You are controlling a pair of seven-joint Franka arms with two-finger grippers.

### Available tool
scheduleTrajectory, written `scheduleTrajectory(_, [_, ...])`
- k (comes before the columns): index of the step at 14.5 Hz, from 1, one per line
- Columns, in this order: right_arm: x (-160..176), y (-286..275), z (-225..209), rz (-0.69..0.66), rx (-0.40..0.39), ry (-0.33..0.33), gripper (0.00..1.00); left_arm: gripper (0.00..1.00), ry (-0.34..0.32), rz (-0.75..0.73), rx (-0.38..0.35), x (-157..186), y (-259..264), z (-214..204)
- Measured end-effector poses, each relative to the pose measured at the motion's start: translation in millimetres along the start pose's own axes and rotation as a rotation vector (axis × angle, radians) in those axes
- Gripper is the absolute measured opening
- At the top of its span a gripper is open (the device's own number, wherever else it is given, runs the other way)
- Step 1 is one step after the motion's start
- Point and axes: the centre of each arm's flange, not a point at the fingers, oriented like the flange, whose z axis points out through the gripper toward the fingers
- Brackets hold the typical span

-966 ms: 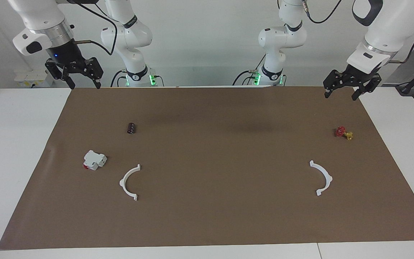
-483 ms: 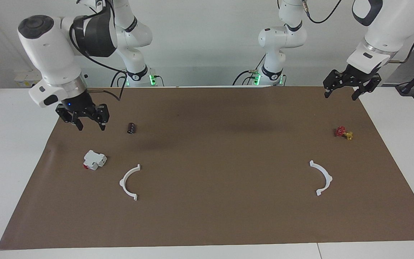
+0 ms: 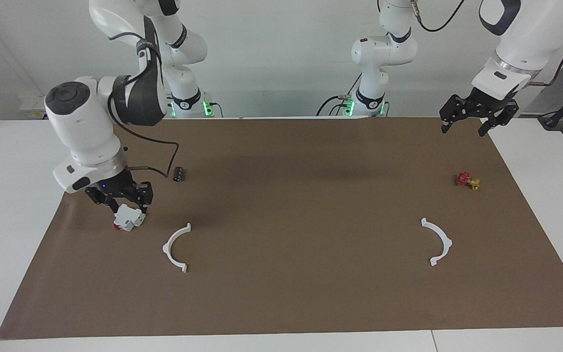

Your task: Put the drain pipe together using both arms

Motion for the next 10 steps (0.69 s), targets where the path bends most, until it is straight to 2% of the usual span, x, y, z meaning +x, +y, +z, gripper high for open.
scheduleTrajectory(4, [7.9, -5.9, 53.7, -0.001, 0.003, -0.006, 0.69, 1.00, -0.018, -0.001, -0.003, -5.2, 0.1, 8.4])
scheduleTrajectory(10, [7.2, -22.0, 77.5, 0.018, 0.058, -0.021, 0.70, 1.00, -0.013, -0.086, -0.004, -19.1, -43.4, 13.3])
